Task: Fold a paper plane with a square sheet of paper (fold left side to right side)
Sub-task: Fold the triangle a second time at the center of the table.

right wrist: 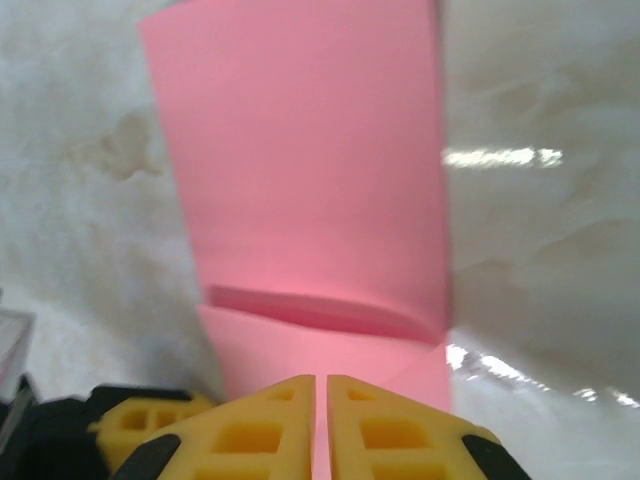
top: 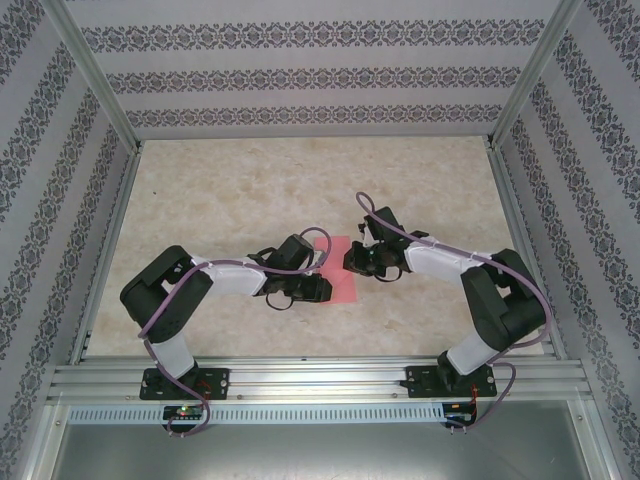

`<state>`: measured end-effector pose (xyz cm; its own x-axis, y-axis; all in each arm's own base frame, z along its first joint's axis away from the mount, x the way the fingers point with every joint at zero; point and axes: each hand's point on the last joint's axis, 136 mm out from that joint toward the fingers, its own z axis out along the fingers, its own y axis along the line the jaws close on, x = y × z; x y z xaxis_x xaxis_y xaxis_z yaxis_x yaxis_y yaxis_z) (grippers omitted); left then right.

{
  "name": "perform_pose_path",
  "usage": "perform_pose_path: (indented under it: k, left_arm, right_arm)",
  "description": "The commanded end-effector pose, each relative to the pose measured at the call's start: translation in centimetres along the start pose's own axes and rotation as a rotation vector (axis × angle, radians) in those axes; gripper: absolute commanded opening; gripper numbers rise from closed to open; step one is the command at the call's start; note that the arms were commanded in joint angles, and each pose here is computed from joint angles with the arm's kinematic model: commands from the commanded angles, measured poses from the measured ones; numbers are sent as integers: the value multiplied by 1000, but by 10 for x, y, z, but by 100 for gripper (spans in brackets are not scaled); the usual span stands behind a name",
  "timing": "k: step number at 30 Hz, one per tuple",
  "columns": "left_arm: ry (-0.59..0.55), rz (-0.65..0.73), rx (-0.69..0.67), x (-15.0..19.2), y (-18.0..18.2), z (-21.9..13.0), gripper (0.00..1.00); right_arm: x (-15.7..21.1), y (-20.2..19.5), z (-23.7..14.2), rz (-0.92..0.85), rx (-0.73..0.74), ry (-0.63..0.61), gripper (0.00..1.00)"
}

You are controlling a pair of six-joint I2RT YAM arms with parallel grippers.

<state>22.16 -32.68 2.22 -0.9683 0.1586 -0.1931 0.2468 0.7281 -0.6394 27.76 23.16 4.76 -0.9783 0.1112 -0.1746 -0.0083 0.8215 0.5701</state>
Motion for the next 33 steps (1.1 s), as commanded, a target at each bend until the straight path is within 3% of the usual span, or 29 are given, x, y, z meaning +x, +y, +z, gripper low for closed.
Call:
perform_pose_path:
  k: [1,18,27,33]
  left_arm:
    - [27,-31,-56,13,20,4,28]
    - [24,-28,-73,15,22,4,28]
    - [31,-35,-101,20,29,5,27]
    - [56,-47,-153,31,47,9,27]
  right_arm:
    - [26,13,7,32,-65,76,12]
    - [44,11,40,136,-84,150,11]
    - [52,-16,49,131,31,177,10]
    - [35,-22,42,84,96,128,10]
